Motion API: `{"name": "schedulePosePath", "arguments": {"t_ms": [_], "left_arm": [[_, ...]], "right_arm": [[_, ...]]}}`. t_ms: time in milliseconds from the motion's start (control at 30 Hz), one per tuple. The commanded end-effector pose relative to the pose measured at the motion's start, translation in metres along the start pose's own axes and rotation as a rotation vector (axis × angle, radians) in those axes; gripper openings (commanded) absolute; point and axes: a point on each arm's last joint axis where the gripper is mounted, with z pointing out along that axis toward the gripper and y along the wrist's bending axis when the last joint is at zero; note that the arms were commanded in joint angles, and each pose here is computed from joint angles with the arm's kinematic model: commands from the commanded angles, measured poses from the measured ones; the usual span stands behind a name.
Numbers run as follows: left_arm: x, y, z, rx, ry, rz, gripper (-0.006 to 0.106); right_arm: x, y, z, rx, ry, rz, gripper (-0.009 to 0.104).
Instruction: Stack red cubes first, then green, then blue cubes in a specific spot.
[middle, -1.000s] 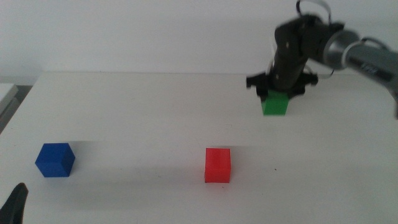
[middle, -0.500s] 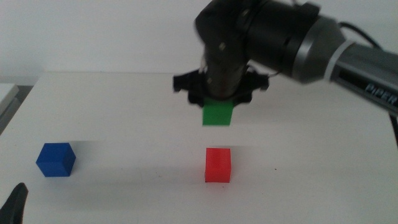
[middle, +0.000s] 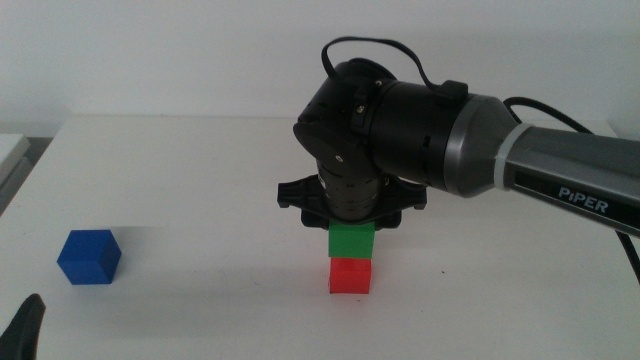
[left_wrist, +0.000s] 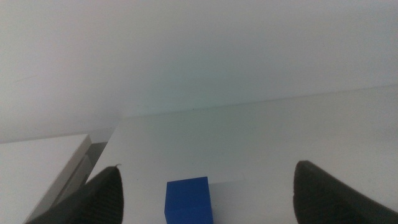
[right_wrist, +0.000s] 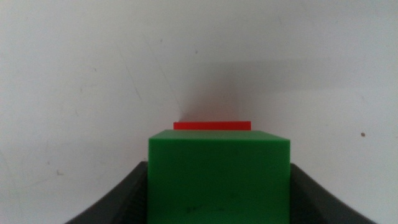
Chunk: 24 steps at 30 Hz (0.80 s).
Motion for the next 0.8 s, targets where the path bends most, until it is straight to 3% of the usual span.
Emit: {"name": "schedulePosePath", "arguments": {"t_ms": [0, 767], "left_arm": [[-0.001, 0.0, 0.0, -0.002, -0.015, -0.01, 0.094], [-0.001, 0.0, 0.0, -0.002, -0.015, -0.01, 0.094]], "right_arm": [[0.001, -0.002, 0.0, -0.002, -0.016, -0.004, 0.01], [0.0, 0.001, 0.029, 0.032, -0.004, -0.007, 0.01]]}}
